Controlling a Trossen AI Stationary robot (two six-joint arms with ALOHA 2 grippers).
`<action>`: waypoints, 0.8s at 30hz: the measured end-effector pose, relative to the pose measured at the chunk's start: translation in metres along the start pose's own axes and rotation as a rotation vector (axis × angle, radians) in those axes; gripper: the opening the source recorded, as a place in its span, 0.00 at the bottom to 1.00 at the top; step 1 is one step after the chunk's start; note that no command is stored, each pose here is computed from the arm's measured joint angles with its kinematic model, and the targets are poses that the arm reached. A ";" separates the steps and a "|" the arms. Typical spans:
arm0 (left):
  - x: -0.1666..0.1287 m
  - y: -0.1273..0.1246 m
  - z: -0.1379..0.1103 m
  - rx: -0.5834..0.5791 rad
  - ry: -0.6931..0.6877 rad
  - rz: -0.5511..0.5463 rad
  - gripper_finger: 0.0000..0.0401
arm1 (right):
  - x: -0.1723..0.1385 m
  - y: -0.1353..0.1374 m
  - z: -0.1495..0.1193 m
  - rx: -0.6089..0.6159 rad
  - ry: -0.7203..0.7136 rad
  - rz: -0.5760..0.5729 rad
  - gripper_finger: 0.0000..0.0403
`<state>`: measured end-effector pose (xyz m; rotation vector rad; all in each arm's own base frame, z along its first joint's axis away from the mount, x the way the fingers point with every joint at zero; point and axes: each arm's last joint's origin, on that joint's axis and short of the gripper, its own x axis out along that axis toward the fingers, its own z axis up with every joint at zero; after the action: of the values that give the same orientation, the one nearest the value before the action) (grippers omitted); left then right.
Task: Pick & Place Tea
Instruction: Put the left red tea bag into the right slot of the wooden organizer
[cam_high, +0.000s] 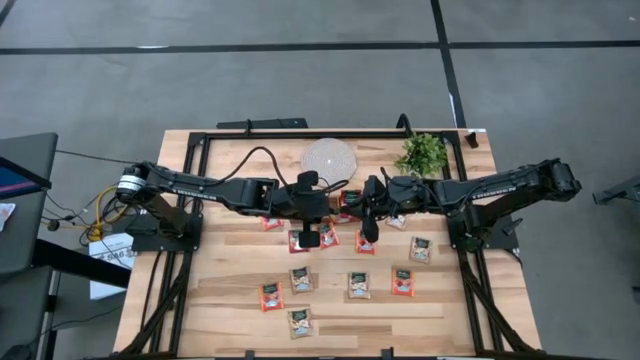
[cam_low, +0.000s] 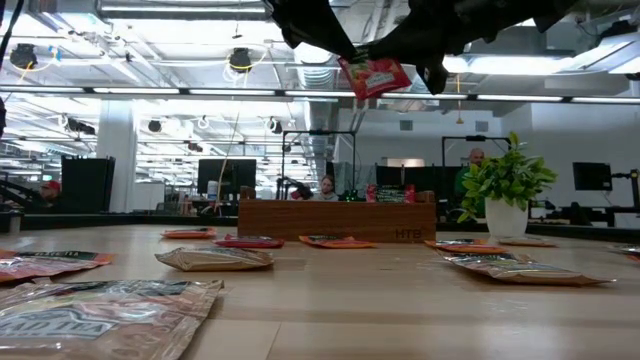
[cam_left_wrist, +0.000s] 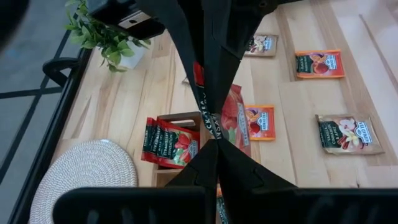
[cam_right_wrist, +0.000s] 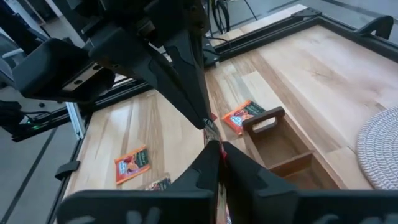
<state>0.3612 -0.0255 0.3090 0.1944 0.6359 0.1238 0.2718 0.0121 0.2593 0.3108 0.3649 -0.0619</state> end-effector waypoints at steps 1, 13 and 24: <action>0.000 0.000 0.000 0.000 0.000 0.000 0.00 | 0.000 0.000 0.000 0.006 0.000 0.000 0.02; 0.000 0.001 0.000 -0.013 0.004 0.055 0.00 | 0.000 0.000 0.000 0.026 -0.006 -0.012 0.00; -0.001 0.005 -0.003 0.001 0.039 0.179 0.00 | 0.000 -0.002 0.000 0.050 -0.024 -0.074 0.00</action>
<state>0.3586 -0.0208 0.3083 0.2497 0.6574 0.3001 0.2717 0.0097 0.2591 0.3460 0.3519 -0.1474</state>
